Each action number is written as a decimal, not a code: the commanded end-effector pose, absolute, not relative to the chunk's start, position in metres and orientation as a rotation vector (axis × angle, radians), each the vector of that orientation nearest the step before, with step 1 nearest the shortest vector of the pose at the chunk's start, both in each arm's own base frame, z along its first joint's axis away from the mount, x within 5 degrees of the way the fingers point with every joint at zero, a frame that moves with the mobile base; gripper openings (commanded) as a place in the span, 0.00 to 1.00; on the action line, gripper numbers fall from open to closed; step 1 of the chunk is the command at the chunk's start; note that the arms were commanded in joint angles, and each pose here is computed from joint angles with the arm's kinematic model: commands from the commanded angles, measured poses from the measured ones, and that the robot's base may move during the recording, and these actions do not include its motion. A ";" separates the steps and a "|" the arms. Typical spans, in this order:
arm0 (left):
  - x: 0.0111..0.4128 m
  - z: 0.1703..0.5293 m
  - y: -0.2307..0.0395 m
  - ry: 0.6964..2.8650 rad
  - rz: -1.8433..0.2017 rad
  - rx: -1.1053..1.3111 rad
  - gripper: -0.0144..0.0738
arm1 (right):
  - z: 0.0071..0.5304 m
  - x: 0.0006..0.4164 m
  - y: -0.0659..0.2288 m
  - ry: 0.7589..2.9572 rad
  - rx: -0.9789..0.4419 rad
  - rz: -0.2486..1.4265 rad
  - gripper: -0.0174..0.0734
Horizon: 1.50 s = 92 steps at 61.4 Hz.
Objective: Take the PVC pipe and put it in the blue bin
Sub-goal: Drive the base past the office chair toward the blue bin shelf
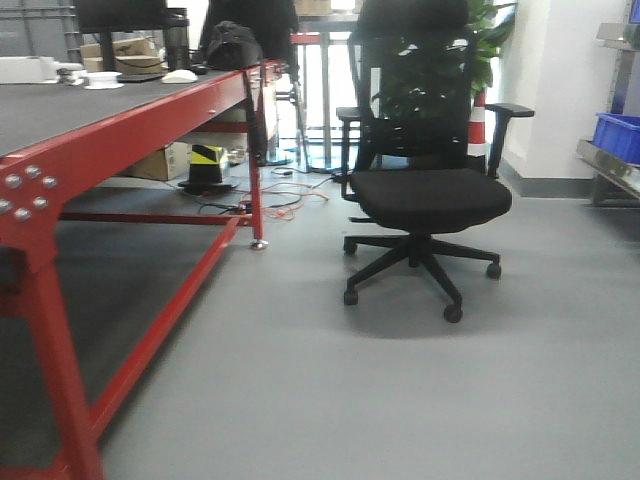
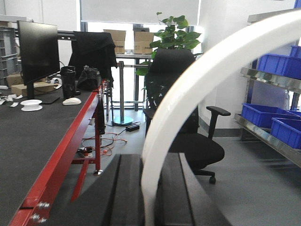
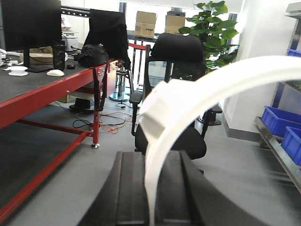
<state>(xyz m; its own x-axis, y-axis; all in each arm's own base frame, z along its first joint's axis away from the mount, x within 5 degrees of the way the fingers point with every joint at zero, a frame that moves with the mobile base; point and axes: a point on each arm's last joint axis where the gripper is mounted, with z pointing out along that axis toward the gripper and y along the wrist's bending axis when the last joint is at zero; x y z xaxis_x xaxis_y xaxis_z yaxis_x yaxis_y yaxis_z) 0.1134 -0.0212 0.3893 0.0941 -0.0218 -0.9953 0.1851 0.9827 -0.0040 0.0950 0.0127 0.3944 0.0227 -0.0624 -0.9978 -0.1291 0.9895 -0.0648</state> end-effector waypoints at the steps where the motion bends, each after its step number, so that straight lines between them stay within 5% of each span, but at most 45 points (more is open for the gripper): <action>1: 0.112 0.393 -0.021 1.436 -0.165 0.128 0.04 | 0.397 0.093 0.012 1.525 -0.156 0.045 0.01; 92: 0.112 0.393 -0.021 1.436 -0.165 0.128 0.04 | 0.397 0.093 0.012 1.525 -0.156 0.045 0.01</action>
<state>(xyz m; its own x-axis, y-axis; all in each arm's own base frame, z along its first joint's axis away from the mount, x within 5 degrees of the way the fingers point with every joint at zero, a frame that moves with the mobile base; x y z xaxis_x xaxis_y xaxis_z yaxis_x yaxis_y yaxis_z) 0.1134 -0.0212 0.3893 0.0941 -0.0218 -0.9953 0.1851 0.9827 -0.0040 0.0950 0.0127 0.3943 0.0209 -0.0627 -0.9978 -0.1289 0.9895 -0.0648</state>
